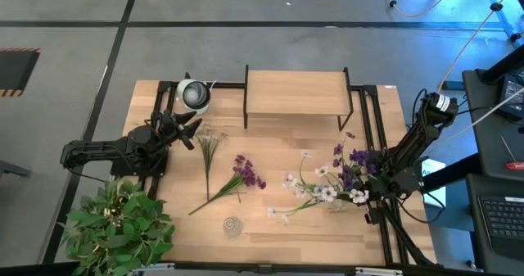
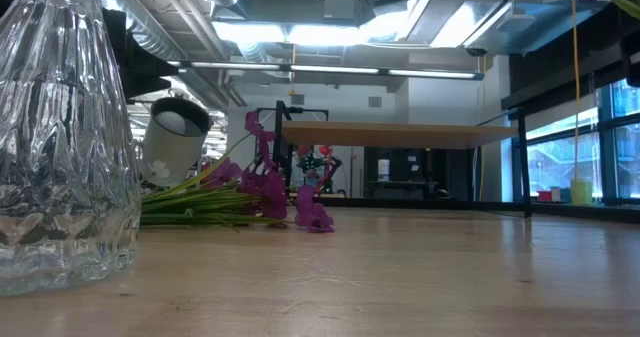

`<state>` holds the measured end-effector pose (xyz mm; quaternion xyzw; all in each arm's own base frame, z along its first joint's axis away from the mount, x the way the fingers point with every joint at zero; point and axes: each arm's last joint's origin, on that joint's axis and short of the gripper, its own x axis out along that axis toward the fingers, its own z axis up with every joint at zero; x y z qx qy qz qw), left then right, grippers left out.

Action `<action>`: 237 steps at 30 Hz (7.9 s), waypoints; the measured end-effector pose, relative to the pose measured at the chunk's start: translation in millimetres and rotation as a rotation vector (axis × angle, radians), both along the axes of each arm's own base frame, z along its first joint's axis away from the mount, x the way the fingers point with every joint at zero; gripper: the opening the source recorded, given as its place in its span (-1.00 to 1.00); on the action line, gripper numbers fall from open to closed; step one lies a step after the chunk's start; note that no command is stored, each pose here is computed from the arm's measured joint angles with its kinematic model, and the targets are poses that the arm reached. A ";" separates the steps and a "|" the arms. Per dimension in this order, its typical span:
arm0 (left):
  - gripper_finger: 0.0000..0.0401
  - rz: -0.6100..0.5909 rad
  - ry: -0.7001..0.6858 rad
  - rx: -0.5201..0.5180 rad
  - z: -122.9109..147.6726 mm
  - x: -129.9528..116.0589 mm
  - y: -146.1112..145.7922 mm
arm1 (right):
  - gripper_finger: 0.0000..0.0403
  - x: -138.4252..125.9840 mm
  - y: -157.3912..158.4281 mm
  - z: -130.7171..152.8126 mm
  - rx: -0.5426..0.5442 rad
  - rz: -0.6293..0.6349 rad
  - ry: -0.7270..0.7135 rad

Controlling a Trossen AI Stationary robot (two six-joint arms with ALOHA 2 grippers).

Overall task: Pick and place flowers into a vace then onto a shelf
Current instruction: Put the bottom white flowers into the right transparent vase

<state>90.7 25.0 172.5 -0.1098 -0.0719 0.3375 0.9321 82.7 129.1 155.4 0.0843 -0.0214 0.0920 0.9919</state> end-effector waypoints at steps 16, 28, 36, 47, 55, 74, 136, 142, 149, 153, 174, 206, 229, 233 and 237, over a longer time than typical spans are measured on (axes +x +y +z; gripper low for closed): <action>-0.02 0.000 0.000 0.000 0.0 0.0 0.0 | -1.00 -6.5 0.5 1.2 0.008 -0.071 0.003; -0.02 0.000 0.003 0.000 -0.3 0.0 0.0 | -1.00 -20.5 6.0 4.0 0.038 -0.127 0.022; -0.02 0.000 0.005 0.000 -0.5 0.1 0.0 | -1.00 -30.6 7.3 3.8 0.042 -0.167 0.037; -0.02 0.000 0.005 0.000 -0.4 0.0 0.0 | -1.00 -33.2 8.6 1.8 0.017 -0.154 0.041; -0.02 -0.001 -0.009 -0.016 -0.3 0.0 0.0 | -1.00 -22.6 6.7 -2.4 -0.001 -0.169 0.047; -0.02 -0.004 -0.035 -0.047 -0.3 0.0 0.0 | -1.00 -20.1 4.5 -2.4 -0.012 -0.202 0.045; -0.02 -0.003 -0.037 -0.047 -0.2 0.0 0.0 | -1.00 -44.6 47.4 160.6 0.166 -0.227 0.069; -0.02 -0.003 -0.036 -0.046 -0.2 0.0 0.0 | -1.00 -39.2 23.8 243.3 0.036 -0.273 0.059; -0.02 -0.003 -0.036 -0.047 -0.3 0.0 0.0 | -1.00 -39.7 -14.6 300.2 0.053 -0.298 0.056; -0.02 -0.004 -0.036 -0.047 -0.3 0.0 0.0 | -1.00 -30.4 -22.8 303.0 0.039 -0.379 0.034; -0.02 -0.003 -0.039 -0.046 -0.1 0.0 0.0 | -1.00 -19.2 -46.7 313.5 -0.043 -0.432 -0.250; -0.02 -0.017 -0.187 -0.177 3.2 -0.3 0.0 | -1.00 63.7 -99.0 287.7 -0.035 -0.058 -0.185; -0.02 0.140 -0.188 -0.176 1.8 -3.4 3.2 | -1.00 74.7 -101.9 280.9 -0.115 -0.096 -0.135; -0.02 0.160 -0.218 -0.204 1.7 -3.8 3.6 | -1.00 76.0 -101.7 280.1 -0.116 -0.096 -0.129; -0.02 0.039 -0.320 -0.237 9.2 -2.6 1.7 | -1.00 77.7 -101.4 279.5 -0.118 -0.096 -0.125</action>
